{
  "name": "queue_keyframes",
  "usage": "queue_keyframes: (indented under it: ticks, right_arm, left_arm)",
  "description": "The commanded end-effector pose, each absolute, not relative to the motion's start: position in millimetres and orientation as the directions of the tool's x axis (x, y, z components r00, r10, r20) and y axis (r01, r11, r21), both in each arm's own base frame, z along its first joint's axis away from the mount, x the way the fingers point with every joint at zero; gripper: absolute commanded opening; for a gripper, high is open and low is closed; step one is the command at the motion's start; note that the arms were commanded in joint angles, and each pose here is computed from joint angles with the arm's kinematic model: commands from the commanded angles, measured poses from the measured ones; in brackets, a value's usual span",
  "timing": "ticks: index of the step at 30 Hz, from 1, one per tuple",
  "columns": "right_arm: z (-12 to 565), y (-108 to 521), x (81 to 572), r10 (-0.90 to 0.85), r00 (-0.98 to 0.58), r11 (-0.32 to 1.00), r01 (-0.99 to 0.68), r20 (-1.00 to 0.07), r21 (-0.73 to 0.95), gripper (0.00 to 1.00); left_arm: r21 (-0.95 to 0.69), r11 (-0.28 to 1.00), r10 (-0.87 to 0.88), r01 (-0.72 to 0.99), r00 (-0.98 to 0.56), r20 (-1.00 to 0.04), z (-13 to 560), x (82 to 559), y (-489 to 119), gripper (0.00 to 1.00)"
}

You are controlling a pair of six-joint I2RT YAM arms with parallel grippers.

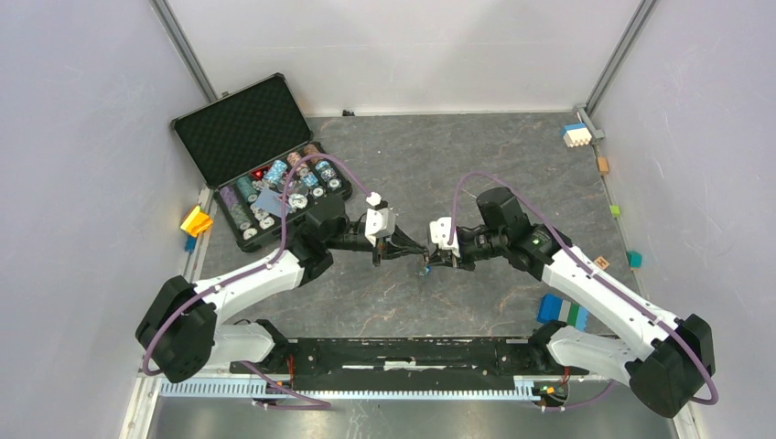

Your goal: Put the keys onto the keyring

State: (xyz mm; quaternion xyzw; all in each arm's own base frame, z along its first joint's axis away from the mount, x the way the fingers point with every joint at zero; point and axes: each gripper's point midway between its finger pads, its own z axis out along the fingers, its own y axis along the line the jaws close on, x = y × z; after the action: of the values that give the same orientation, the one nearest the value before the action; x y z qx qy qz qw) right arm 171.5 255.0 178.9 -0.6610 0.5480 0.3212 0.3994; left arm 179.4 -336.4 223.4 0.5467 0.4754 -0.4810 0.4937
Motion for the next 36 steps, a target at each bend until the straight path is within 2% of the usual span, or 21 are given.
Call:
queue_keyframes:
  ticks: [1,4,21,27,30,32,36]
  right_arm:
    - [180,258,168,-0.443,0.204,-0.106,-0.979,-0.873,-0.175,0.08]
    - [182,259,168,-0.434,0.207,-0.113,-0.978,-0.877,-0.175,0.0]
    - [194,272,172,-0.399,0.175,-0.125,-0.983,-0.9,-0.136,0.01]
    - [197,268,176,-0.41,0.193,-0.096,-0.981,-0.891,-0.168,0.26]
    - [201,262,181,-0.417,0.223,-0.057,-0.974,-0.881,-0.219,0.34]
    - [205,257,183,-0.418,0.241,-0.035,-0.968,-0.876,-0.25,0.39]
    - [214,247,188,-0.419,0.272,0.001,-0.954,-0.866,-0.3,0.4]
  left_arm:
    - [0.125,-0.073,-0.052,0.989,0.122,-0.991,253,175,-335,0.02]
    - [0.123,-0.072,-0.06,0.99,0.119,-0.991,254,176,-335,0.02]
    - [0.065,-0.05,-0.105,0.997,0.06,-0.993,253,181,-339,0.02]
    - [0.073,-0.049,-0.098,0.996,0.068,-0.993,250,181,-338,0.02]
    - [0.076,-0.048,-0.098,0.996,0.071,-0.993,251,181,-336,0.02]
    - [0.081,-0.055,-0.102,0.995,0.075,-0.992,252,179,-334,0.02]
    - [0.089,-0.074,-0.114,0.993,0.081,-0.99,254,176,-332,0.02]
